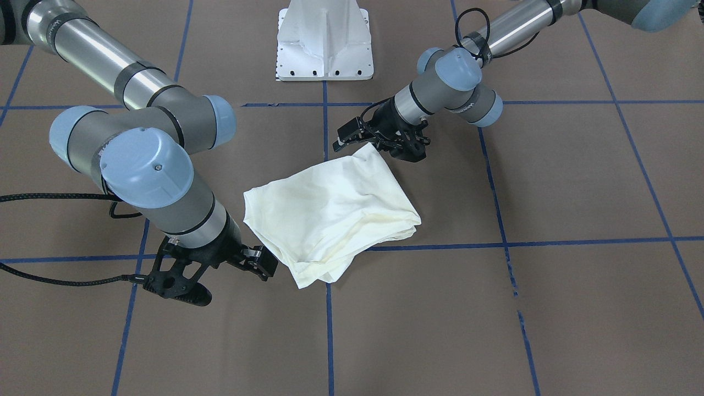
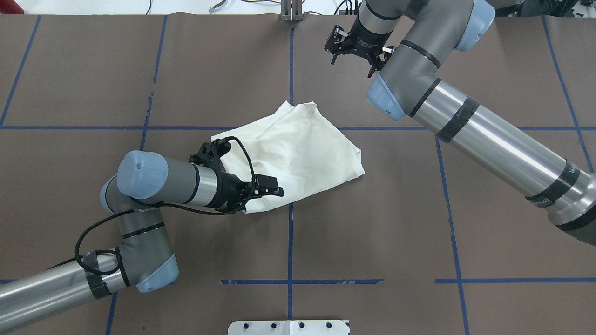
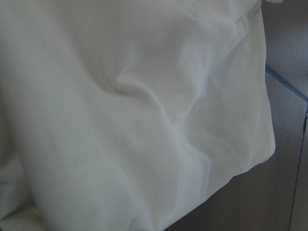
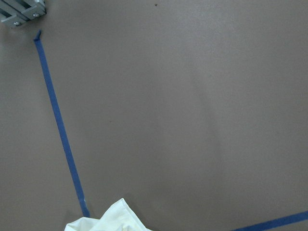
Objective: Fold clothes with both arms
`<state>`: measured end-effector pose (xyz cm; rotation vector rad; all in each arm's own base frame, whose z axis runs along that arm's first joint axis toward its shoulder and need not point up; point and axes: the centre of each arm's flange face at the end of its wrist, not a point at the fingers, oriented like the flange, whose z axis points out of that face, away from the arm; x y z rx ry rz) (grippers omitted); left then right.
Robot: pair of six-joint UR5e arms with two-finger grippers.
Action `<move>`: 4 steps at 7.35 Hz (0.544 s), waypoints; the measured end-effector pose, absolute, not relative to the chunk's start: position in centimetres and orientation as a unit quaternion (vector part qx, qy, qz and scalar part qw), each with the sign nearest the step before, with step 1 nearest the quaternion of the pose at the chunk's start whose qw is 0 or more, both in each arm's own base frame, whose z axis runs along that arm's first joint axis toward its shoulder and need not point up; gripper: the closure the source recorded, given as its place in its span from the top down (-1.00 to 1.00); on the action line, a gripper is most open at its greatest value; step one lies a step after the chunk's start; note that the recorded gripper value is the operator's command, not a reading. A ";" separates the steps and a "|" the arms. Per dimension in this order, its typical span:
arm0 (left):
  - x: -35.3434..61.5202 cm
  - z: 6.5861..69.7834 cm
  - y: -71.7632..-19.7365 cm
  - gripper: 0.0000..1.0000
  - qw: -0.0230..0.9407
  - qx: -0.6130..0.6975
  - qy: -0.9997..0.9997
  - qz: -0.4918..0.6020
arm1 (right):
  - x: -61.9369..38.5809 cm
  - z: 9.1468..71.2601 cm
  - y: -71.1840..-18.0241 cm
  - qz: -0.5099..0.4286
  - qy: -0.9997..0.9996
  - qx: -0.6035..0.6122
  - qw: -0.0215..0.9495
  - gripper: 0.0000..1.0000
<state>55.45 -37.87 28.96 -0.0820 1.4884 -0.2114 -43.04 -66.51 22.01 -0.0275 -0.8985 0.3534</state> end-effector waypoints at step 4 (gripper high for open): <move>55.7 26.8 -35.2 1.00 0.742 -0.047 0.662 -0.093 | -42.9 21.8 -66.5 0.170 -0.433 -0.011 0.885 1.00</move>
